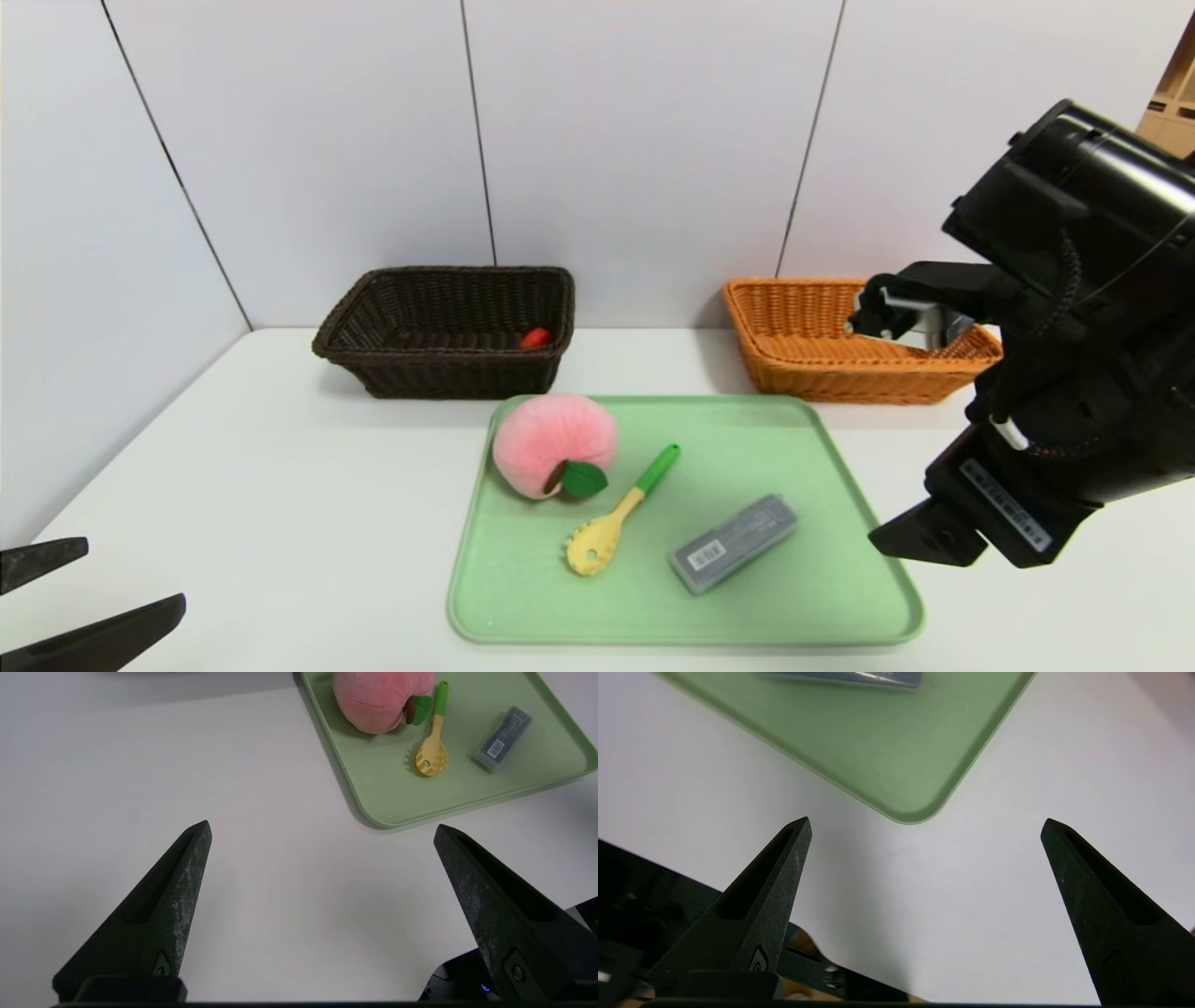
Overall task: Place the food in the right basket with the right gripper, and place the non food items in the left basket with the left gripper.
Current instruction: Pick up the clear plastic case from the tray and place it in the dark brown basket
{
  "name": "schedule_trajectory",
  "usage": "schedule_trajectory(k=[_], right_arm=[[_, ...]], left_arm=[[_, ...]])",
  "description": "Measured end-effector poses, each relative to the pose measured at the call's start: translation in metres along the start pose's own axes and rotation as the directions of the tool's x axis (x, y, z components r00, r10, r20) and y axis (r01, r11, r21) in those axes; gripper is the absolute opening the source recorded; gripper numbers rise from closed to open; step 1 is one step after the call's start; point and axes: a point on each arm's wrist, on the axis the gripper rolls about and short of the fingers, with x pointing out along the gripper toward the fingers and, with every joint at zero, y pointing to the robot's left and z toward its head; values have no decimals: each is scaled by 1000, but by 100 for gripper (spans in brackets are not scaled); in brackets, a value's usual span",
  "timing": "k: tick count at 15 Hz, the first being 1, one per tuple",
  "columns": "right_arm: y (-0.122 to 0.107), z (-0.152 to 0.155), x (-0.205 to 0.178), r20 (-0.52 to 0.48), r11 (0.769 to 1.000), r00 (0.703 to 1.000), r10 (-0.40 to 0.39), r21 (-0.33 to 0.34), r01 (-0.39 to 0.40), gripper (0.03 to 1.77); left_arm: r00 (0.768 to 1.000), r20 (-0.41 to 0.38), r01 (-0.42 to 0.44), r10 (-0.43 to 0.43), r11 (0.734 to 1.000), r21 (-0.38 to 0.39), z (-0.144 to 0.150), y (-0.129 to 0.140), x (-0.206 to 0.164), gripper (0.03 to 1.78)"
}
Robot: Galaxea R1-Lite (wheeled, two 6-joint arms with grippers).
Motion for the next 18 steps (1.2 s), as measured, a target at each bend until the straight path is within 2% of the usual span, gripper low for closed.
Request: schedule_trajectory(k=[1,3,5,8,12,14,16,18], right_arm=[[-3,-3,-5,15,995,1000,-1,-98,3,170],[-8,-8,-13,42,960,999,8,-280,4,170],[-10,-10,-18,66,908,997,30,-419,1,170],[-10,-12,-22,76,823,997,27,-567,21,170],[-9,-10,-28,109,712,994,28,-699,57,170],[-11,-7,-35,143,646,989,25,-757,93,170],[-12,-1,-39,165,604,986,31,-789,113,170],[-12,7,-41,171,576,983,65,-811,103,170]], left_arm=[[1000,0,-1,1,1000,0,0,0,0,169],[1000,2,-1,1,1000,-1,0,0,0,169],[1000,3,0,0,1000,-1,0,0,0,169],[1000,7,-1,1,1000,-2,0,0,-1,169],[1000,14,-5,5,1000,-2,-1,0,-3,169],[1000,18,-5,5,1000,-1,-1,0,-4,169],[1000,20,-4,4,1000,1,-1,0,-3,169],[1000,19,-3,3,1000,1,0,0,-3,169]])
